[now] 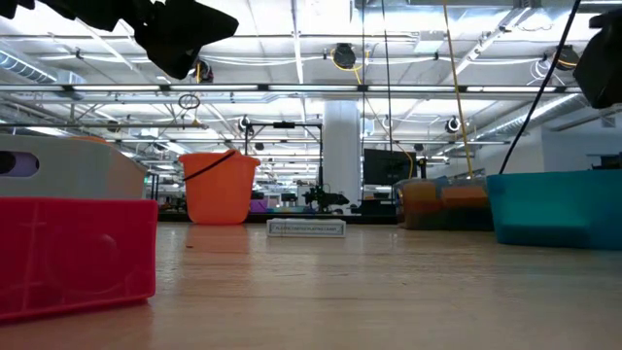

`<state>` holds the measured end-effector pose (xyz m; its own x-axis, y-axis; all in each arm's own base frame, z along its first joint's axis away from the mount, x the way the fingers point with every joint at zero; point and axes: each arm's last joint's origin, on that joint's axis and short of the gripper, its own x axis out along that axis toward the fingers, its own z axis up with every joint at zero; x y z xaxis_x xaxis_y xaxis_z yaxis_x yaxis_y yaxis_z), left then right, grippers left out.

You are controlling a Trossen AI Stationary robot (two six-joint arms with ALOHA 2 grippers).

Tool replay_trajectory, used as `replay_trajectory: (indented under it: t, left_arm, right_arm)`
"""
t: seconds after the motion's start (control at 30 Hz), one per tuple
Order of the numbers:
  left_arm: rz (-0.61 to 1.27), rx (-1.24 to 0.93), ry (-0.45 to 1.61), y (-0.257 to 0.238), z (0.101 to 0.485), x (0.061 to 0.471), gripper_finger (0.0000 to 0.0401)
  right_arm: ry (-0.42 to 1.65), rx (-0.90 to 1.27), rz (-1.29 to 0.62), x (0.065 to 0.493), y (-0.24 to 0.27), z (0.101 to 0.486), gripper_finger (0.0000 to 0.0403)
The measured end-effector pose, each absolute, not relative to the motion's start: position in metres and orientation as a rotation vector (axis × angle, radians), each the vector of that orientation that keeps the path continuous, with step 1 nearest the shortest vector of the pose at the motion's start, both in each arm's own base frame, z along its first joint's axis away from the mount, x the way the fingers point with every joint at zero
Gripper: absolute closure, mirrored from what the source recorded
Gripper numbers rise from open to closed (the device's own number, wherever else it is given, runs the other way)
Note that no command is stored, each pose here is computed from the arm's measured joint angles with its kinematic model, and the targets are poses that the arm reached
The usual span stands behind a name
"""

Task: Pick & Place Toys
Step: Put the green game piece into the black bin

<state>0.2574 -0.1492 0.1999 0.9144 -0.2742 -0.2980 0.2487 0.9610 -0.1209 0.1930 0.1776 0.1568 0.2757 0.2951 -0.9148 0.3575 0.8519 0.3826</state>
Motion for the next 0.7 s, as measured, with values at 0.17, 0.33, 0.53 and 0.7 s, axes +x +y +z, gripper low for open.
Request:
replay_trajectory:
  t: [0.17,0.33,0.53,0.7]
  left_arm:
    - [-0.269,-0.081,0.318,-0.149,0.2,0.257,0.0148]
    - [-0.269,-0.082,0.318,-0.149,0.2,0.257,0.0148]
    - [-0.268,-0.082,0.315,-0.149,0.2,0.258,0.0148]
    - [-0.269,-0.085,0.309,-0.149,0.201,0.258,0.0148]
  right_arm:
    - [1.278,0.584,0.009,0.196,0.178,0.162,0.0337]
    - [1.232,0.602,0.05,0.199,0.176,0.176,0.0331]
    - [1.129,0.595,0.118,0.202,0.161,0.206,0.0334]
    - [0.979,0.526,0.121,0.201,0.13,0.235,0.0333]
